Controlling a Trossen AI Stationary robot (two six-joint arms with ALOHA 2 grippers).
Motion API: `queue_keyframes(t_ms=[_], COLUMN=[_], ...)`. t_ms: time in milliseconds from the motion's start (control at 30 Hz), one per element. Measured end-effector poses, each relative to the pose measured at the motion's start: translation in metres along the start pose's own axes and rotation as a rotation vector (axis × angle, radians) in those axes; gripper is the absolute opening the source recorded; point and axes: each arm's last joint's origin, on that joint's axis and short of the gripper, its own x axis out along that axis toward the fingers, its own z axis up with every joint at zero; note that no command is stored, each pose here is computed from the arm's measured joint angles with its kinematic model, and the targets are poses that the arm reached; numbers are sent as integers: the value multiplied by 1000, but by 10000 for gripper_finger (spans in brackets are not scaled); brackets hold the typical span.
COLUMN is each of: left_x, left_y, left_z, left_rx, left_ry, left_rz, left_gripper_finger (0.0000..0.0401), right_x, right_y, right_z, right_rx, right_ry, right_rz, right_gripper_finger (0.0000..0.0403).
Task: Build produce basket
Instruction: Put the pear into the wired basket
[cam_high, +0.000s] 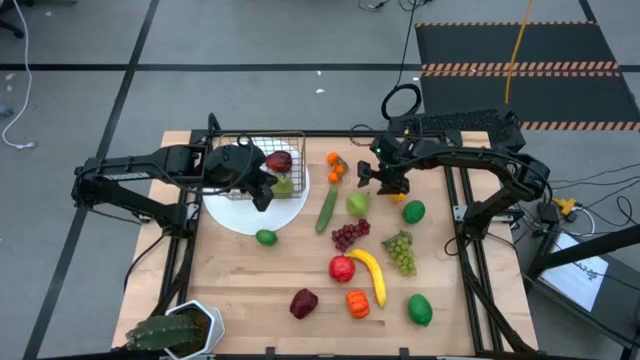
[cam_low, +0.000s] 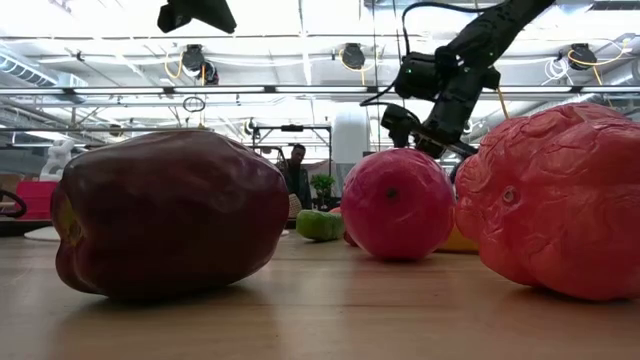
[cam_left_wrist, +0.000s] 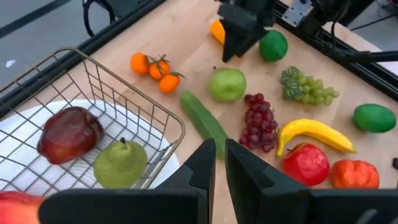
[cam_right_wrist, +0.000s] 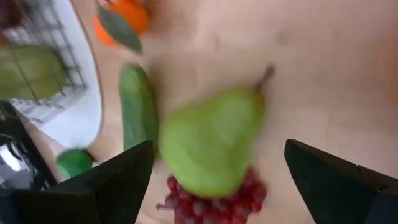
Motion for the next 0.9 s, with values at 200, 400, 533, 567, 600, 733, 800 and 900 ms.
queue_keyframes(t_ms=[200, 400, 533, 567, 600, 733, 800, 900], left_x=[0, 0, 0, 0, 0, 0, 0, 0], left_y=[1, 2, 3, 3, 3, 4, 4, 4], left_z=[1, 0, -1, -1, -1, -1, -1, -1], left_rx=[22, 77, 108, 112, 111, 84, 66, 62], left_ry=[3, -1, 6, 7, 4, 2, 1, 0], left_rz=[-6, 15, 31, 38, 44, 57, 58, 59], left_gripper_finger=[35, 35, 35, 35, 35, 35, 35, 35], right_x=[8, 17, 23, 25, 26, 32, 34, 37], right_y=[-6, -18, -23, -25, -28, -38, -43, -49], right_z=[-4, -5, -4, -4, -4, -5, -5, -6], right_rx=[55, 138, 170, 177, 186, 243, 269, 298], right_ry=[16, 29, 25, 21, 20, 26, 28, 27], right_rz=[0, -9, 37, 43, 39, 10, -2, -8], right_gripper_finger=[357, 357, 357, 357, 357, 357, 357, 357])
